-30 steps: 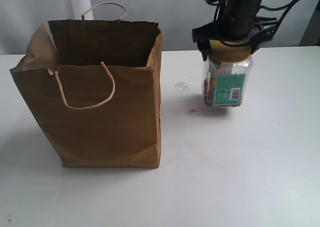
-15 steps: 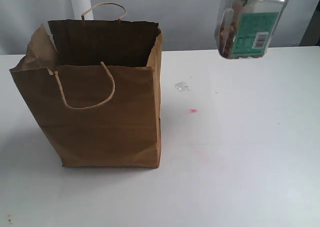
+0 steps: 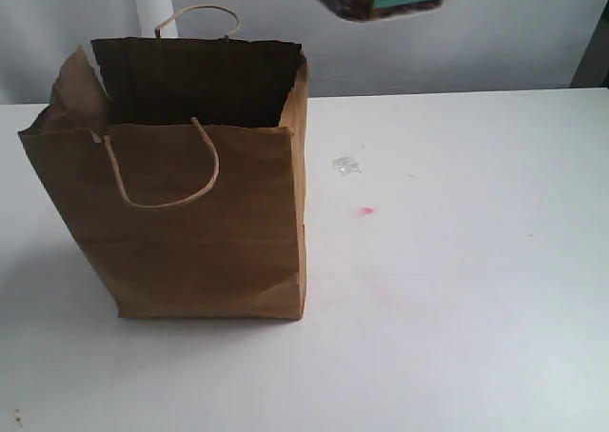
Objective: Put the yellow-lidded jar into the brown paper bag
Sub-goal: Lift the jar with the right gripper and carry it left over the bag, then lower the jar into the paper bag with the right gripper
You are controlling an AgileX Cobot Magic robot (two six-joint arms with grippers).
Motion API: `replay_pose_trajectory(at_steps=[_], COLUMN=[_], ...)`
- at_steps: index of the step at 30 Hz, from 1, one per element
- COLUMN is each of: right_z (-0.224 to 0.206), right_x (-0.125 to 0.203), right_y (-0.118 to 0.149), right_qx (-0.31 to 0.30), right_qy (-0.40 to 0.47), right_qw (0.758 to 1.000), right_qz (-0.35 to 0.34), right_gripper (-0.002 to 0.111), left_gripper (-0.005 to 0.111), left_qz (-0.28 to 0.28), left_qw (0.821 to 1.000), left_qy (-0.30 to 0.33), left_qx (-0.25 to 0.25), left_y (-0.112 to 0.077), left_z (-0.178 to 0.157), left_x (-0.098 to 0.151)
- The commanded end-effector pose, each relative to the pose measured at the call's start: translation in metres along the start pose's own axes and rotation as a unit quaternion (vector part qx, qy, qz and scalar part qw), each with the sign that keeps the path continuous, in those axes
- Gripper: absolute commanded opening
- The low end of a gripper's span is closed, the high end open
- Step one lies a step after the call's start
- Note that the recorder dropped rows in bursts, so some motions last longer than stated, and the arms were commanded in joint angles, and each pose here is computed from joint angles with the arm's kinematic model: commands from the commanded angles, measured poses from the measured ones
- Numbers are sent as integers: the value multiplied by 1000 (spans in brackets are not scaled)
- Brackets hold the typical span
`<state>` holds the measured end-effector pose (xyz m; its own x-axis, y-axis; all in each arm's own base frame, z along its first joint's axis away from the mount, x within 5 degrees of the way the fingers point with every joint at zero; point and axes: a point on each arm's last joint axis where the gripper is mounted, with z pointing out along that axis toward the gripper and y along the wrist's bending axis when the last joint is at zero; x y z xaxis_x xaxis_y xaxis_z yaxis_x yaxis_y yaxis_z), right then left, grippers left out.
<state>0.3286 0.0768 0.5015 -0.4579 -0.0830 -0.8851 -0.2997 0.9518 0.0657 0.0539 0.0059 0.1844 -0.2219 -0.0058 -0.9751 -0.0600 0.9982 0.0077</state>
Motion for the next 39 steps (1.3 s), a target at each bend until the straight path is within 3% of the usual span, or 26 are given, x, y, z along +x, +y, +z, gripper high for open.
replay_pose_trajectory(at_steps=[1, 7, 11, 15, 39], right_z=[3, 19, 40, 60, 142], right_x=[-14, -18, -9, -1, 50], right_y=[43, 82, 97, 102, 114], right_qx=[-76, -109, -127, -131, -195], right_qy=[-84, -142, -131, -114, 16], right_qw=[992, 976, 965, 961, 959], right_qz=[-50, -124, -191, -214, -205], right_gripper=[0, 0, 0, 0, 0], left_gripper=[1, 1, 1, 1, 1], left_qz=[-3, -3, -3, -3, -3], left_qw=[1000, 1000, 1000, 1000, 1000], left_qy=[-4, -4, -4, -4, -4], left_qx=[4, 4, 4, 4, 4], left_y=[-1, -1, -1, -1, -1], left_z=[0, 0, 0, 0, 0], left_x=[-1, -1, -1, -1, -1])
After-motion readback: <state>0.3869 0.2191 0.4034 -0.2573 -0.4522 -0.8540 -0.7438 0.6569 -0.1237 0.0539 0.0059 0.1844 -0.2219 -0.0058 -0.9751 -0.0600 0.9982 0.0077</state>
